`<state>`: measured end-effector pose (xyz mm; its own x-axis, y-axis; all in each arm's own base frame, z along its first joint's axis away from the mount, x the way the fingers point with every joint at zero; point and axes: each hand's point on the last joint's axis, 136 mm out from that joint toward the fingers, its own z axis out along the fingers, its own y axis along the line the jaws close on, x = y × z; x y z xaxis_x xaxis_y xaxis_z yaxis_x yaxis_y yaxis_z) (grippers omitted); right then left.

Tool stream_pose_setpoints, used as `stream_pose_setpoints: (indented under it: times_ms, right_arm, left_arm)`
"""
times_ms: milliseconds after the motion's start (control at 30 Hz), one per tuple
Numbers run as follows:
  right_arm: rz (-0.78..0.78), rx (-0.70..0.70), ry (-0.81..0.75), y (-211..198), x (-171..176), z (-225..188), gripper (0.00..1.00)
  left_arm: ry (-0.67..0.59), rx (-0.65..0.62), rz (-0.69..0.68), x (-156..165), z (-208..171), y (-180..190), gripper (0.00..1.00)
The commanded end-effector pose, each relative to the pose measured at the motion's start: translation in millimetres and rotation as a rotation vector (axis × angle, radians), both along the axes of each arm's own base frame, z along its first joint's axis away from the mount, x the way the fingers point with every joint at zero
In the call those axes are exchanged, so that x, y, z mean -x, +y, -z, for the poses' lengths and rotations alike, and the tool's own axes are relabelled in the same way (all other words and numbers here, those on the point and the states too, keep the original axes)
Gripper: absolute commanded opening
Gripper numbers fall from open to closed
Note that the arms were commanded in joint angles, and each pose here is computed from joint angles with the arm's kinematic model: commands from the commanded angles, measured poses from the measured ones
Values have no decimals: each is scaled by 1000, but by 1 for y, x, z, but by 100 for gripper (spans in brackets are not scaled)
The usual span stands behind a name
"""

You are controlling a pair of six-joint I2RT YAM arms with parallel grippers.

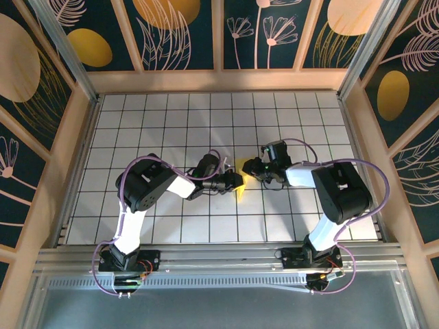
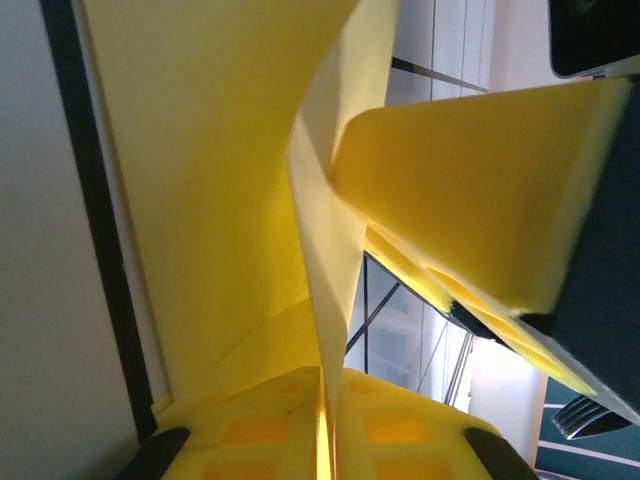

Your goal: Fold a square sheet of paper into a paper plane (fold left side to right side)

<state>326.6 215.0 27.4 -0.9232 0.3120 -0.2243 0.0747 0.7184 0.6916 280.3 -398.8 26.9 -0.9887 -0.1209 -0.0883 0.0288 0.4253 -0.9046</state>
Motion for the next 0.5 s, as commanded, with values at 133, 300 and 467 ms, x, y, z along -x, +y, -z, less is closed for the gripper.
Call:
stream_pose_setpoints:
  times_ms: [133, 300, 467]
  right_arm:
    - [3, 99, 66, -6, 7, 30, 34]
    - [-2, 102, 64, -6, 8, 30, 33]
    - [-4, 104, 64, -6, 7, 30, 34]
  left_arm:
    - [-15, 24, -9, -2, -6, 10, 22]
    - [-24, 22, -42, -8, -12, 23, 29]
    - [-24, 25, -49, -14, -12, 23, 31]
